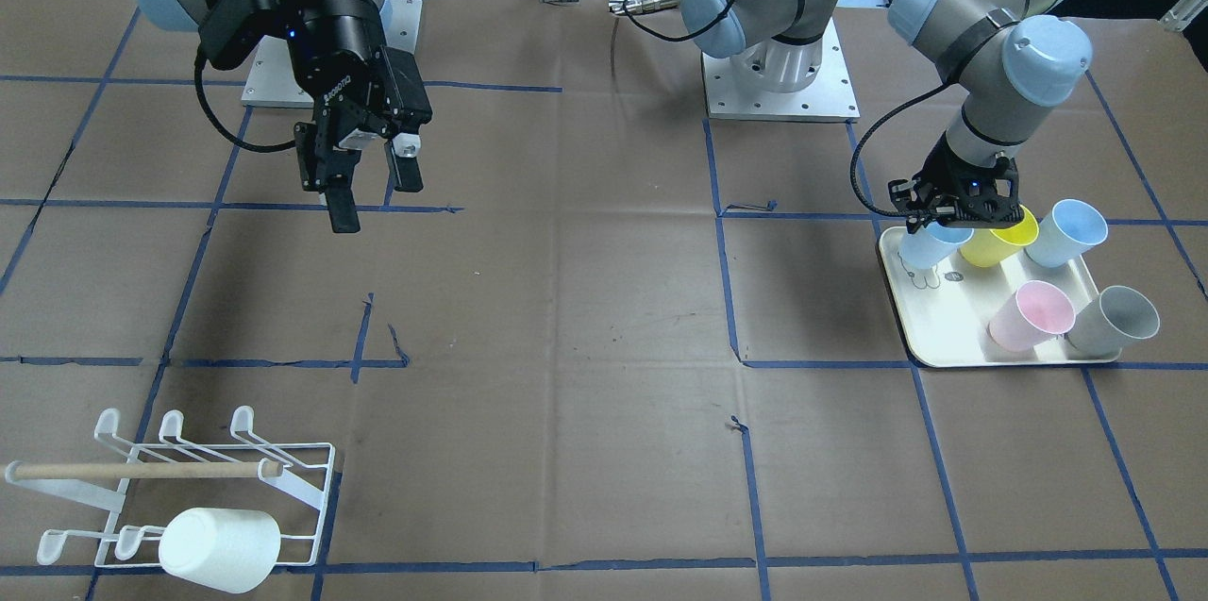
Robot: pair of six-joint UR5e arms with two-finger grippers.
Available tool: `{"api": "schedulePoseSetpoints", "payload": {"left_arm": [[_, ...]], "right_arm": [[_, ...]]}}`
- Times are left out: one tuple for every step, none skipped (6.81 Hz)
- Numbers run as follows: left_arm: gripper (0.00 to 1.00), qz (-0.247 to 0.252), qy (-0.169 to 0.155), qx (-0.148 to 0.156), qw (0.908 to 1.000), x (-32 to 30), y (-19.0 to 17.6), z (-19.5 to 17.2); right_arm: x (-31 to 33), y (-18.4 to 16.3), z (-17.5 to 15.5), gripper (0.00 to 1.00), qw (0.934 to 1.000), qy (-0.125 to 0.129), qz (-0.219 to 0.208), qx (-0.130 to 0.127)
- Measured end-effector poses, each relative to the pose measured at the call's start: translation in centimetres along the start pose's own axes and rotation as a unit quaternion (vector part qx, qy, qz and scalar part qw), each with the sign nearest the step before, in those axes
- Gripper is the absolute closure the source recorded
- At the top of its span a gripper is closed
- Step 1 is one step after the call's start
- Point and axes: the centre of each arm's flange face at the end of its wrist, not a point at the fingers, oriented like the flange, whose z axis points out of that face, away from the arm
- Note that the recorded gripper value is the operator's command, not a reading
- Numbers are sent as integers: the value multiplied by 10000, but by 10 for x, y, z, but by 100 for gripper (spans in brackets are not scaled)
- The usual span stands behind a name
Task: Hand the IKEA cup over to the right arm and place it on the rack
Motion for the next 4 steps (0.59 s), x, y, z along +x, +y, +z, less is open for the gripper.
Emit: {"api": "schedulePoseSetpoints", "payload": {"left_arm": [[100, 7, -5, 34, 10000, -9, -12, -18], [100, 62, 43, 27, 10000, -17, -28, -44], [100, 175, 157, 59, 9997, -19, -47, -78], [100, 336, 275, 125, 9990, -13, -67, -116]], "right_arm": [[-4, 12, -4, 0, 9974, -286, 606, -256], [-6, 22, -7, 0, 9901, -538, 1206, -485], [-3, 29, -11, 0, 9806, -717, 1729, -579], [1, 35, -14, 0, 9712, -824, 2152, -611]]}}
